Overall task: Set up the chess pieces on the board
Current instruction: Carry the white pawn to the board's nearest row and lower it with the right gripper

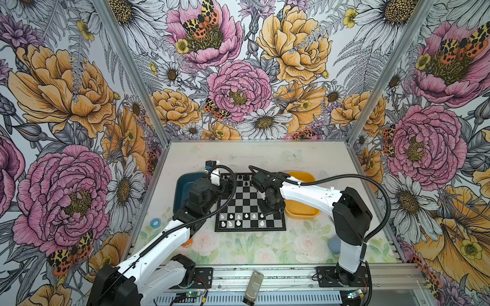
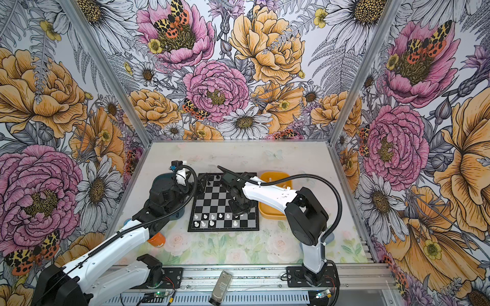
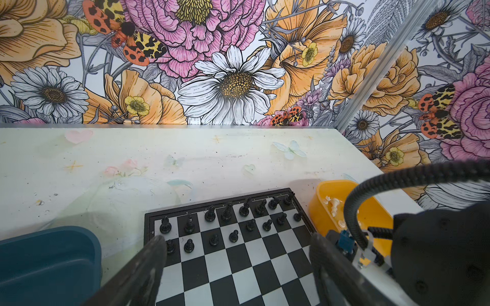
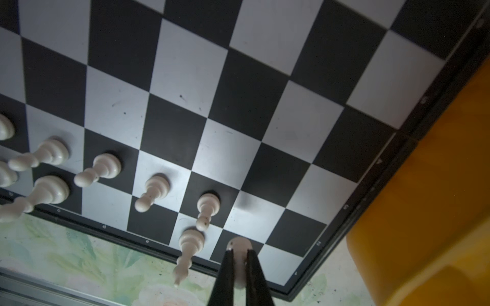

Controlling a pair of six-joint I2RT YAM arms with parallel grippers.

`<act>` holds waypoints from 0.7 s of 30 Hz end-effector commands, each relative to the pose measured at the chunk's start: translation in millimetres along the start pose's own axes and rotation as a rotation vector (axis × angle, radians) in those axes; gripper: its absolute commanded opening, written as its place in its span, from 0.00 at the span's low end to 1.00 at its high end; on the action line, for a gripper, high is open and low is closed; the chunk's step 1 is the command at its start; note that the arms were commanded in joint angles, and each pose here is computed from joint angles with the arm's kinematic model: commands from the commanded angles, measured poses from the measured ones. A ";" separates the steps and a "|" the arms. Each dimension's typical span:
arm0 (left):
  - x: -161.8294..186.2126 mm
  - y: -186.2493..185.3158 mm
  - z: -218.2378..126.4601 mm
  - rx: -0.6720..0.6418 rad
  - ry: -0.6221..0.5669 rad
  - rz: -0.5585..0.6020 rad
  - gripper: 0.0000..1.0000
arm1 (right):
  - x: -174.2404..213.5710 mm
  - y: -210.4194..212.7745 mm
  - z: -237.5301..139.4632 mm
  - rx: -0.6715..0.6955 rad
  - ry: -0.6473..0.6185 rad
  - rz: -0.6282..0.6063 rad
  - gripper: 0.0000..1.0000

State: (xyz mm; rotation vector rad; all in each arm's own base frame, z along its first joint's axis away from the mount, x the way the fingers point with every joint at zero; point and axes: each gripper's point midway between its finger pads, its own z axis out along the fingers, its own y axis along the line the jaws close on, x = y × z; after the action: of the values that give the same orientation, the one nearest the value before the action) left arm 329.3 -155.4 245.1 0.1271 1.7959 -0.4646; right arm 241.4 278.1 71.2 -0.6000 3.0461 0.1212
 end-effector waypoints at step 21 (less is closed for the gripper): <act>-3.2 -4.7 -3.8 0.022 -0.017 0.004 0.86 | -4.5 -9.3 26.2 0.050 -0.004 0.047 0.00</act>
State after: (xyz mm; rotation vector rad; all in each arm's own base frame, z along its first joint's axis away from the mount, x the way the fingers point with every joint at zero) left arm 329.2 -155.6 245.1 0.1281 1.7959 -0.4649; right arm 244.0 277.1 53.4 -0.5610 3.0538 0.0869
